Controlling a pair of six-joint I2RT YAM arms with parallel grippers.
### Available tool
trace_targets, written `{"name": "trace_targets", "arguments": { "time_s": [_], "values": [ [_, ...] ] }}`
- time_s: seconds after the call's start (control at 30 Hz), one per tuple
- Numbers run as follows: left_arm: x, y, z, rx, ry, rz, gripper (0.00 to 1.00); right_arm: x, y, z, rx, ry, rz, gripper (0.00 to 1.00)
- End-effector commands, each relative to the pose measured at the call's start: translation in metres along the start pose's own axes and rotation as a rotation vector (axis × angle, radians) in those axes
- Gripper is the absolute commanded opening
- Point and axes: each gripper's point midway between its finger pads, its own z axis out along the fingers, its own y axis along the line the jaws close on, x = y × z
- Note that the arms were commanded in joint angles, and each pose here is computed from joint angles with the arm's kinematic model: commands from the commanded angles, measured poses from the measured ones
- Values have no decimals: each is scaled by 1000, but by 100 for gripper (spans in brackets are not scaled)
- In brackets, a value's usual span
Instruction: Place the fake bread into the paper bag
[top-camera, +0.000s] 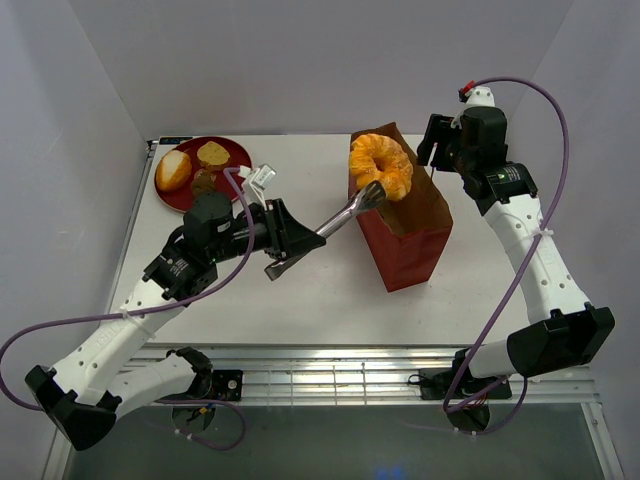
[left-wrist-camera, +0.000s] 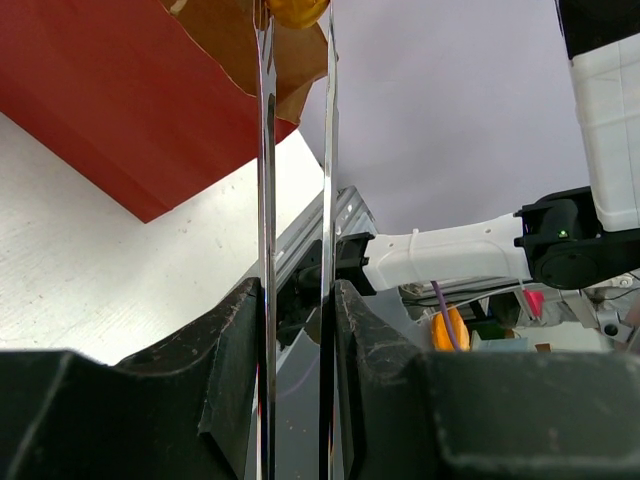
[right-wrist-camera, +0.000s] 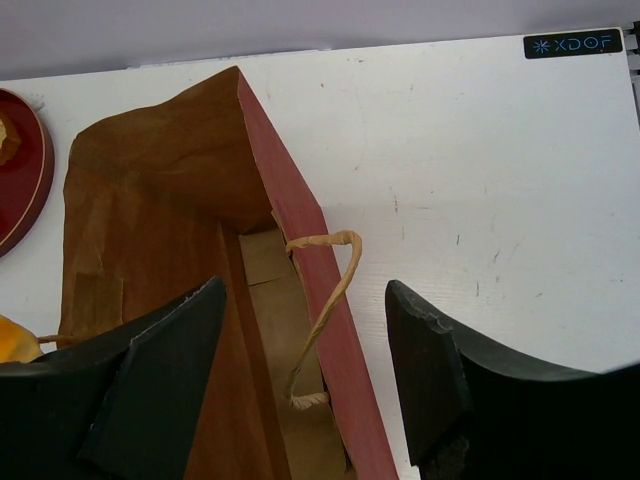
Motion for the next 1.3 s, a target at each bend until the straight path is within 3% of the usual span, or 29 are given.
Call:
{"name": "trace_targets", "arguments": {
  "time_s": [0.0, 0.17, 0.5, 0.9, 1.27],
  "values": [
    [-7, -13, 1, 43, -36, 30, 8, -17, 3, -2, -24, -63, 12, 71],
    [-4, -8, 6, 31, -28, 21, 11, -15, 3, 0, -28, -57, 12, 69],
    [1, 2, 16, 14, -19, 5, 27, -19, 5, -3, -51, -61, 4, 49],
    [-1, -2, 16, 25, -26, 9, 49, -17, 7, -2, -66, -55, 2, 47],
    [-1, -3, 15, 32, -27, 10, 54, -17, 6, -3, -65, -55, 3, 46]
  ]
}}
